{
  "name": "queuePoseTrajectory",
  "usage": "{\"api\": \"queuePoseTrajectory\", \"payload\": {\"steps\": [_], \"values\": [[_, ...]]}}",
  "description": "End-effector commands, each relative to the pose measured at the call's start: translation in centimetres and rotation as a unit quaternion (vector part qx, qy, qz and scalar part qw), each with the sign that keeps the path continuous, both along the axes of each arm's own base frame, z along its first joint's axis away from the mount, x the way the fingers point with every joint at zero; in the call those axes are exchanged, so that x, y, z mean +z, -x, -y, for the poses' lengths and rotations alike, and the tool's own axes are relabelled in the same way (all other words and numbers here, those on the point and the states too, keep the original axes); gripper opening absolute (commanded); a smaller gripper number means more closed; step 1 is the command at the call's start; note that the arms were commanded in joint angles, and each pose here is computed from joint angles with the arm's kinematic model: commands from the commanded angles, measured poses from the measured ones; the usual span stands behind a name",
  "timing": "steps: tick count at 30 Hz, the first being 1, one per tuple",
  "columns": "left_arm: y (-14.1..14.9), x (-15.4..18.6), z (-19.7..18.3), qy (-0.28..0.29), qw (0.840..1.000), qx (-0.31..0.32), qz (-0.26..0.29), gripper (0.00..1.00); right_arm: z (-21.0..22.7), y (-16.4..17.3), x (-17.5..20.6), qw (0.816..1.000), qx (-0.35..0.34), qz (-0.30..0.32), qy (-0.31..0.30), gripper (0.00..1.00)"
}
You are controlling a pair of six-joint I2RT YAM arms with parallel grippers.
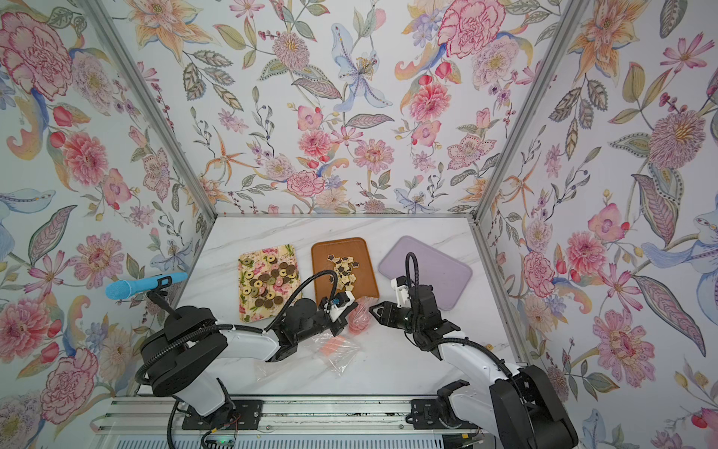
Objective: Pour cookies out of the ziploc bag
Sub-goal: Adjust the ziploc bag at the center of the board.
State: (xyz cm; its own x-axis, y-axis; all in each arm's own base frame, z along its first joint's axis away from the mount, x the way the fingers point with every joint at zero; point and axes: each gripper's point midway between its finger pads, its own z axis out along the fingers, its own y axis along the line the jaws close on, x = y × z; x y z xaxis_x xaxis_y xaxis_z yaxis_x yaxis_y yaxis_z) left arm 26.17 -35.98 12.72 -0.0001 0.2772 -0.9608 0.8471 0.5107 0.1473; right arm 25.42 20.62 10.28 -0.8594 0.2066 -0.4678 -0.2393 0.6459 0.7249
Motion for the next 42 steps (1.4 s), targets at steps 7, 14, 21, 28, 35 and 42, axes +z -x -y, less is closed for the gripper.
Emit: {"api": "queuePoseTrajectory", "payload": {"steps": [7, 14, 21, 28, 35, 42], "values": [[0.0, 1.4, 0.2, 0.018, 1.0, -0.005, 0.015, 0.0, 0.0, -1.9, 2.8, 0.999, -0.026, 0.047, -0.006, 0.43], [0.0, 1.4, 0.2, 0.017, 1.0, -0.006, 0.015, 0.0, -0.1, -2.8, 2.7, 0.999, -0.026, 0.044, -0.003, 0.44], [0.0, 1.4, 0.3, 0.021, 1.0, -0.007, 0.012, 0.0, -0.9, -3.0, 2.5, 0.999, -0.013, 0.036, -0.025, 0.31], [0.0, 1.5, 0.4, 0.022, 1.0, -0.008, 0.012, 0.0, -0.6, -2.7, 2.9, 0.999, -0.019, 0.041, -0.025, 0.01], [0.0, 1.4, 0.2, 0.017, 1.0, -0.006, 0.015, 0.0, 1.0, -2.1, 3.6, 0.998, -0.026, 0.058, 0.007, 0.0], [0.2, 1.6, 0.3, 0.008, 1.0, -0.015, 0.019, 0.0, 1.0, 0.1, 3.7, 0.993, 0.081, 0.074, 0.043, 0.0]]}}
